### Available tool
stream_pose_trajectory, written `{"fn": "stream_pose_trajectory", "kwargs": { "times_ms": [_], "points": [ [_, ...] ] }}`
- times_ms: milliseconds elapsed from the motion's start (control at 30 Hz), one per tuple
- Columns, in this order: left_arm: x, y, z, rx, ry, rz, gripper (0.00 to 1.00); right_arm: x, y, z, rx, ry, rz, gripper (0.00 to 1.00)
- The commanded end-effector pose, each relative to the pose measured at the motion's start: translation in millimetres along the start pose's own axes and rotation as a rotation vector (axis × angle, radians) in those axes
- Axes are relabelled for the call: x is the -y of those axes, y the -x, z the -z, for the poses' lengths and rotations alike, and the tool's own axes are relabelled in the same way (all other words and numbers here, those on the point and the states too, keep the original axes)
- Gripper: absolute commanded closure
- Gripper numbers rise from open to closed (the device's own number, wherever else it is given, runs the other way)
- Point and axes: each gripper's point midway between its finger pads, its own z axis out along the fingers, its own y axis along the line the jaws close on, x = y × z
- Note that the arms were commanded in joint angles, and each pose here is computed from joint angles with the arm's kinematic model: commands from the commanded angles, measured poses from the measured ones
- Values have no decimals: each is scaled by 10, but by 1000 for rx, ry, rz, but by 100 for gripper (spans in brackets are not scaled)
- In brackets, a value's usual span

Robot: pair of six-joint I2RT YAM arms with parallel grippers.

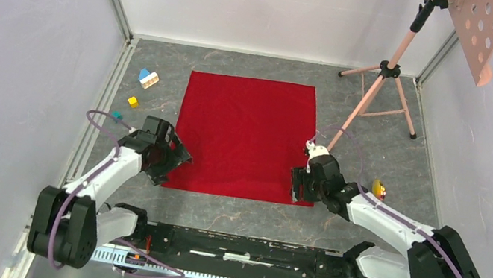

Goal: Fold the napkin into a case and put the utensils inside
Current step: Smooth out the napkin at the center of the board.

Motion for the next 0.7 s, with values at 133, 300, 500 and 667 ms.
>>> {"fn": "stream_pose_trajectory", "kwargs": {
  "times_ms": [133, 300, 500, 667],
  "points": [
    [465, -26, 771, 63, -359, -211, 0, -275, 235, 533, -49, 48, 31, 22],
    [821, 63, 1320, 146, -551, -336, 0, -253, 425, 776, 11, 10, -86, 18],
    [1068, 154, 1751, 211, -652, -482, 0, 166, 329, 870, 73, -218, -333, 2],
    [1052, 211, 1795, 255, -634, -546, 0, 80, 151, 772, -3, -177, -464, 4]
  ]
}}
